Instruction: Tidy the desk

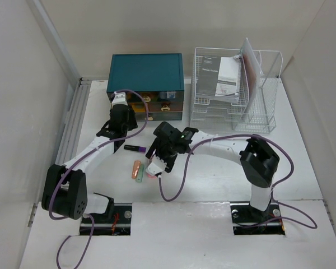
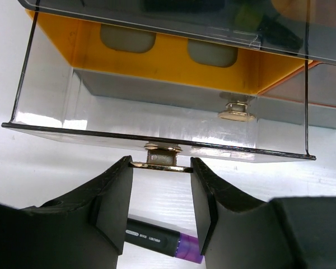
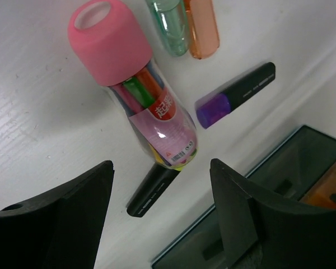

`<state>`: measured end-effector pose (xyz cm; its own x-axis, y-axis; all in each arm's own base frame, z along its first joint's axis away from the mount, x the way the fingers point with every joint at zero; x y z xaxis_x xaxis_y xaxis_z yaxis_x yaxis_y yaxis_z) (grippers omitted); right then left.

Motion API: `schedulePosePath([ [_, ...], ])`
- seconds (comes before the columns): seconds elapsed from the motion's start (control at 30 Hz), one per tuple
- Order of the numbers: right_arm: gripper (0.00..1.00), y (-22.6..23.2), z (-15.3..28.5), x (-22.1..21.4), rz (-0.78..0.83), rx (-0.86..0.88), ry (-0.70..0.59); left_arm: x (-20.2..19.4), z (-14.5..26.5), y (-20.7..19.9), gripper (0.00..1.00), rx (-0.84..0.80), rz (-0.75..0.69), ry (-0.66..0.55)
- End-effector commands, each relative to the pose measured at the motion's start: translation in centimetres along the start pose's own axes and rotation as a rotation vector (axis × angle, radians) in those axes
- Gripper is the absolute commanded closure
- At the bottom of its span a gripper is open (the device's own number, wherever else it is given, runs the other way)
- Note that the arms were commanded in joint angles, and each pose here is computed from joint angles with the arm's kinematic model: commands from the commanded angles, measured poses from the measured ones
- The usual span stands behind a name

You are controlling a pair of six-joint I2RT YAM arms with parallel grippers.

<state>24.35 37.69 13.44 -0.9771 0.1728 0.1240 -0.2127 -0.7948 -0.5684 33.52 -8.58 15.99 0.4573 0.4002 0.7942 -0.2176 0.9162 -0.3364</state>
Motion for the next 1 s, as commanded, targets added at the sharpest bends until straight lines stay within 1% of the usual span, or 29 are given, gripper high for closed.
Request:
schedulePosePath([
  [0.0, 0.25, -1.8, -0.5, -0.2, 0.117, -0.02, 0.046, 1.1, 1.3, -2.3, 1.0, -0.11, 0.049, -0.028],
  [0.2, 0.25, -2.0, -2.2, -0.9, 0.122, -0.003, 0.051, 0.3, 1.8, -2.4, 1.0, -0.109, 0.031, 0.004],
  [0.3, 0.25, -2.1, -3.5, -0.2, 0.138, 0.014, 0.041, 0.3, 2.1, -2.8, 1.0, -0.121, 0.038, 0.001],
  [0.37, 0.25, -1.4, -4.6, -0.2, 0.14, 0.049, 0.051, 0.0, 2.1, -2.5, 1.0, -0.111, 0.033, 0.016],
  [0.43, 0.26, -1.9, -5.2, 0.0, 0.15, 0.041, 0.048, -0.1, 2.3, -2.4, 1.0, -0.111, 0.033, 0.015],
  [0.47, 0.3, -1.7, -5.5, 0.0, 0.148, 0.049, 0.046, 0.1, 2.5, -2.5, 1.0, -0.116, 0.036, 0.008],
  [0.57, 0.37, -1.7, -6.4, 0.3, 0.152, 0.066, 0.035, 0.0, 2.8, -2.3, 1.0, -0.11, 0.032, 0.017],
  [0.6, 0.45, -1.4, -6.7, 0.2, 0.15, 0.074, 0.033, 0.0, 2.8, -2.3, 1.0, -0.11, 0.032, 0.017],
  [0.67, 0.55, -1.6, -6.6, 0.2, 0.15, 0.074, 0.033, 0.0, 2.8, -2.3, 1.0, -0.11, 0.032, 0.017],
  [0.7, 0.65, -1.3, -6.9, 0.1, 0.148, 0.086, 0.039, -0.1, 2.8, -2.4, 1.0, -0.117, 0.032, 0.023],
  [0.77, 0.75, -1.2, -6.9, 0.1, 0.133, 0.085, 0.039, -0.1, 2.8, -2.4, 1.0, -0.117, 0.041, 0.023],
  [0.8, 0.78, -1.5, -5.9, 0.2, 0.114, 0.072, 0.053, -0.1, 2.8, -2.4, 1.0, -0.117, 0.041, 0.023],
  [0.83, 0.84, -1.9, -5.5, 0.7, 0.108, 0.058, 0.053, -0.4, 2.6, -2.4, 1.0, -0.12, 0.038, 0.038],
  [0.9, 0.88, -1.8, -4.4, 1.0, 0.044, 0.032, 0.06, -0.4, 2.6, -2.4, 1.0, -0.12, 0.038, 0.038],
  [0.93, 0.89, -2.6, -2.6, 1.4, 0.003, -0.025, 0.071, -0.8, 2.6, -2.3, 1.0, -0.122, 0.036, 0.05],
  [0.97, 0.89, -3.3, -1.4, 1.6, 0.01, -0.054, 0.077, -0.8, 2.6, -2.3, 1.0, -0.122, 0.036, 0.05],
])
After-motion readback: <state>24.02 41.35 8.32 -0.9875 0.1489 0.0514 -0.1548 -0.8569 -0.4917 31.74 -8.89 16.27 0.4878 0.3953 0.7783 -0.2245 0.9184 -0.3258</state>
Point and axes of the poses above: each gripper's point midway between its finger pads, its own z axis back along the fingers, its own y axis along the line the jaws close on, x = y × z, the point moved 5 cm from there along z, back along the fingers, and after that the axes turned 13 degrees about z, right-handed, at the moved point
